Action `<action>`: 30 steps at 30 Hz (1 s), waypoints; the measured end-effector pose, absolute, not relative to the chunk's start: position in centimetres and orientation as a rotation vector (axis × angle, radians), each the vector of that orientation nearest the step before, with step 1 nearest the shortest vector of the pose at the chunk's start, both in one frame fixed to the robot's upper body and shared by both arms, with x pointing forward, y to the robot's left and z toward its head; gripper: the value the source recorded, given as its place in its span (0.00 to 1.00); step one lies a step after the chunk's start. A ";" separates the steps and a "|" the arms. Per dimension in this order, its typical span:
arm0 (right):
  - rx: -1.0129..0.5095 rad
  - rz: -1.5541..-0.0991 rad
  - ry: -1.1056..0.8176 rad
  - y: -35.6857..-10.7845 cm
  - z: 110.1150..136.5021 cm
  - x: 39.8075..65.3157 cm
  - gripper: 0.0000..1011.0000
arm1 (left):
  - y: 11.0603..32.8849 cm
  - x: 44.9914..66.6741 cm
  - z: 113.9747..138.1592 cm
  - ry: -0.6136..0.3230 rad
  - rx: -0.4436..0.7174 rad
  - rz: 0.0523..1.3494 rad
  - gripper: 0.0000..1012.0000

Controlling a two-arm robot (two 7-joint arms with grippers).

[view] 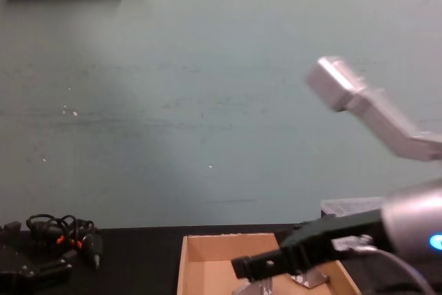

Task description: Use one hand to pick up the angle iron from the table and place it into the box.

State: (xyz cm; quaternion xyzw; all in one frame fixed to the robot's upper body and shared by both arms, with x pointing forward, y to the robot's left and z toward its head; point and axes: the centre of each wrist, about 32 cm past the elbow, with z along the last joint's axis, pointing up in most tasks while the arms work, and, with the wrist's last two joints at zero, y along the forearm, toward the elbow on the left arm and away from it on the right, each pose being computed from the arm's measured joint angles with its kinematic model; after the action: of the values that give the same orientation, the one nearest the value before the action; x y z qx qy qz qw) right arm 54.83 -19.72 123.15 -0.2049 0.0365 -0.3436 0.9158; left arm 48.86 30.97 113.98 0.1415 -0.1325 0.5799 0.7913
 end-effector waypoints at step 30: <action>-0.475 -0.588 0.125 -19.0 120.3 44.5 0.99 | 31.0 48.9 114.0 -0.285 0.304 1.248 0.99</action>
State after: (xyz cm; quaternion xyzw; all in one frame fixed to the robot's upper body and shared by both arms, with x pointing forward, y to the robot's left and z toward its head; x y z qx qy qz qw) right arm 44.49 -19.02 120.35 -0.2316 0.0608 -0.2867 0.9276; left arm 48.86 30.97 113.98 0.1414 -0.1325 0.5799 0.7913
